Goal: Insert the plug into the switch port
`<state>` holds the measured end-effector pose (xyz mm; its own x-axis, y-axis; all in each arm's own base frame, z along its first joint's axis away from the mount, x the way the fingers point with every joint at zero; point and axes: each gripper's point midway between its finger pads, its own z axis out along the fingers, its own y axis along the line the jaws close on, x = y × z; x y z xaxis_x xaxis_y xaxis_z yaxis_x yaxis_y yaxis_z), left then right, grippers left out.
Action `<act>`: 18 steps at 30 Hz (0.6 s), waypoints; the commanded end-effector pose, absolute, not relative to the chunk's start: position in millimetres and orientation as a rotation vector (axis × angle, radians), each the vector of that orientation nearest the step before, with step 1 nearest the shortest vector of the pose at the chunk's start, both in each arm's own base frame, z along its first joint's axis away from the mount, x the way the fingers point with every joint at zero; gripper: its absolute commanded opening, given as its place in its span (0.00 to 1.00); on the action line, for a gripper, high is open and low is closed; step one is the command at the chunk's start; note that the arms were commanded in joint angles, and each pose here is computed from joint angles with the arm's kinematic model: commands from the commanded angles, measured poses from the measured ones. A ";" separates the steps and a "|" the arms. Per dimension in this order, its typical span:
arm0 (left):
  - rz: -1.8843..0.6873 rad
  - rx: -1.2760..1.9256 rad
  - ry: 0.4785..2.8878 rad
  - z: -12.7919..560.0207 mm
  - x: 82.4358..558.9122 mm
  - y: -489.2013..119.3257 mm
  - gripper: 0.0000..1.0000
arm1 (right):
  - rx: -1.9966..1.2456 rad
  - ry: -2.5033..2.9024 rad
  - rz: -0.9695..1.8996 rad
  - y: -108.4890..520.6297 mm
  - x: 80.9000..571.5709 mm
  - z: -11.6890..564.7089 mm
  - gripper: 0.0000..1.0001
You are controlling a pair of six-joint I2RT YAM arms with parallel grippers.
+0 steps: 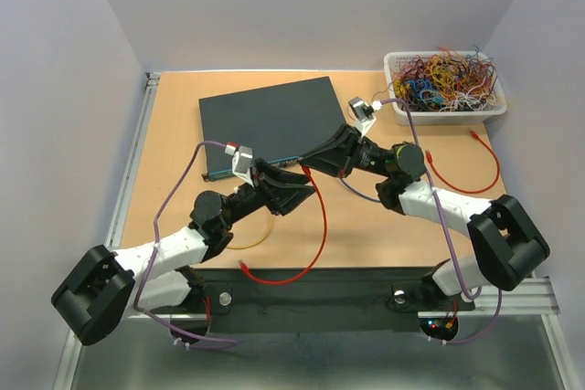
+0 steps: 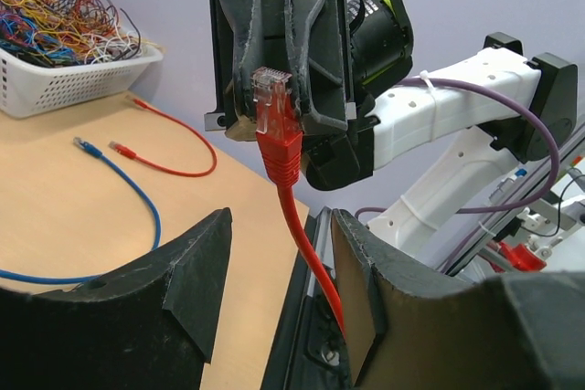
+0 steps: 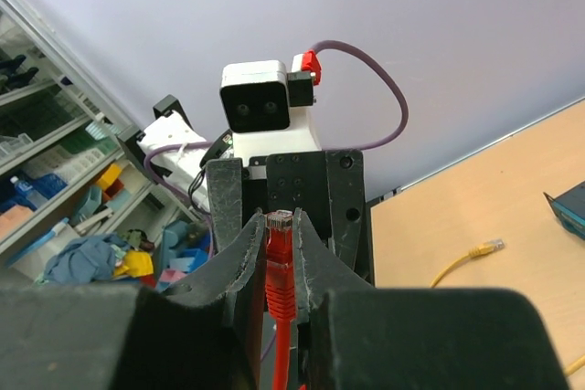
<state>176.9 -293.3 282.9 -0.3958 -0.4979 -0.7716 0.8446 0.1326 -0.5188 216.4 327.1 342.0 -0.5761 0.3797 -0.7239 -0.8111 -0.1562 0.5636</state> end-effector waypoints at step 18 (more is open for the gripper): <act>-1.626 0.402 1.124 322.1 163.6 -314.3 0.06 | -0.572 1.028 1.751 307.2 198.2 373.6 0.01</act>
